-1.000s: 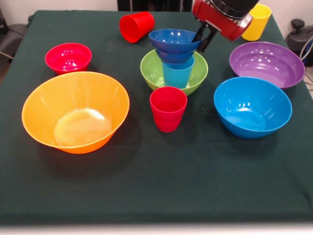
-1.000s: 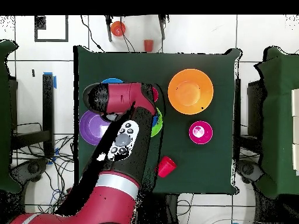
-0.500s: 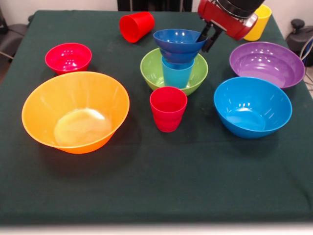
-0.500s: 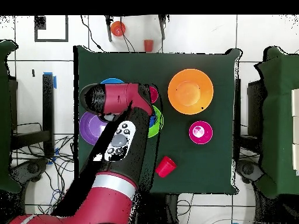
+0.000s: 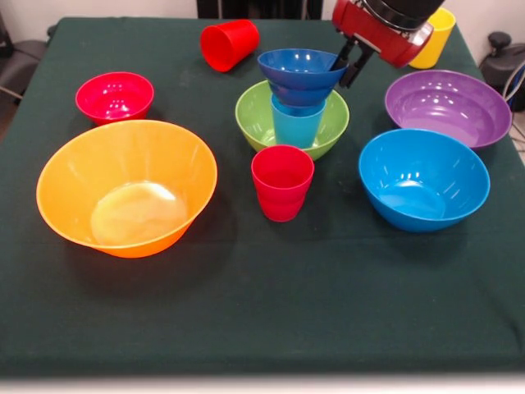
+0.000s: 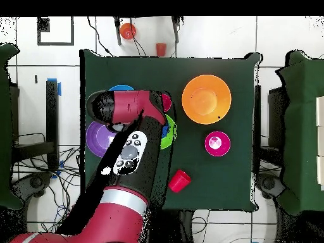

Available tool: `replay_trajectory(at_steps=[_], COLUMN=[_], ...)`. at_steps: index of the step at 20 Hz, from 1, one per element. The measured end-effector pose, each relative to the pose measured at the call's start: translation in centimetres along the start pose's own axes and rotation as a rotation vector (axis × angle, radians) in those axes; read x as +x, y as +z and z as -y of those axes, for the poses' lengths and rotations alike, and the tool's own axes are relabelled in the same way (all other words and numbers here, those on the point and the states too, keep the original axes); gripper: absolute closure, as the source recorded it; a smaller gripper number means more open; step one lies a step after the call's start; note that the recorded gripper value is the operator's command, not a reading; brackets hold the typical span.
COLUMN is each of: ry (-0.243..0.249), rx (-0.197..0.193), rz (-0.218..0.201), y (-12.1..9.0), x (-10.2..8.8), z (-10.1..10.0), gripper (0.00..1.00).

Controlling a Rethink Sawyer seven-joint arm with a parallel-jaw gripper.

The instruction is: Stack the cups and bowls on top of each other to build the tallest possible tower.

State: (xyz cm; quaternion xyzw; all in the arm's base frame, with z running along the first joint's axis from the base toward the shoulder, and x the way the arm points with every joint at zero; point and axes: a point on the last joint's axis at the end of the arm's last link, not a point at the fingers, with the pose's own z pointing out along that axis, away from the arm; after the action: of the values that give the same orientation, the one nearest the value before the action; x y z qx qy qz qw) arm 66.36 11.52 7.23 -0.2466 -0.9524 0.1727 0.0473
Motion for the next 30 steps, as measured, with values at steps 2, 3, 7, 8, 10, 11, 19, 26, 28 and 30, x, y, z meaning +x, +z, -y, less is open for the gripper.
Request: replay_trajectory(at_steps=[2, 3, 7, 8, 10, 11, 19, 26, 28, 30], ry=[0.0, 0.0, 0.0, 0.0, -0.001, -0.001, -0.001, -0.001, -0.001, -0.001], rx=[0.0, 0.0, 0.001, 0.002, 0.003, 0.003, 0.005, 0.005, 0.005, 0.005], rz=[0.0, 0.0, -0.003, -0.003, -0.004, -0.005, -0.007, -0.007, -0.007, -0.007], y=[0.0, 0.02, 0.19, 0.2, 0.33, 0.36, 0.54, 0.53, 0.53, 0.53], x=[0.0, 0.01, 0.05, 0.06, 0.09, 0.08, 0.1, 0.1, 0.09, 0.09], z=[0.0, 0.0, -0.03, -0.04, -0.04, -0.03, -0.02, -0.02, -0.02, -0.02], gripper=[1.0, 1.0, 1.0, 1.0, 1.0, 1.0, 1.0, 1.0, 0.0, 0.0])
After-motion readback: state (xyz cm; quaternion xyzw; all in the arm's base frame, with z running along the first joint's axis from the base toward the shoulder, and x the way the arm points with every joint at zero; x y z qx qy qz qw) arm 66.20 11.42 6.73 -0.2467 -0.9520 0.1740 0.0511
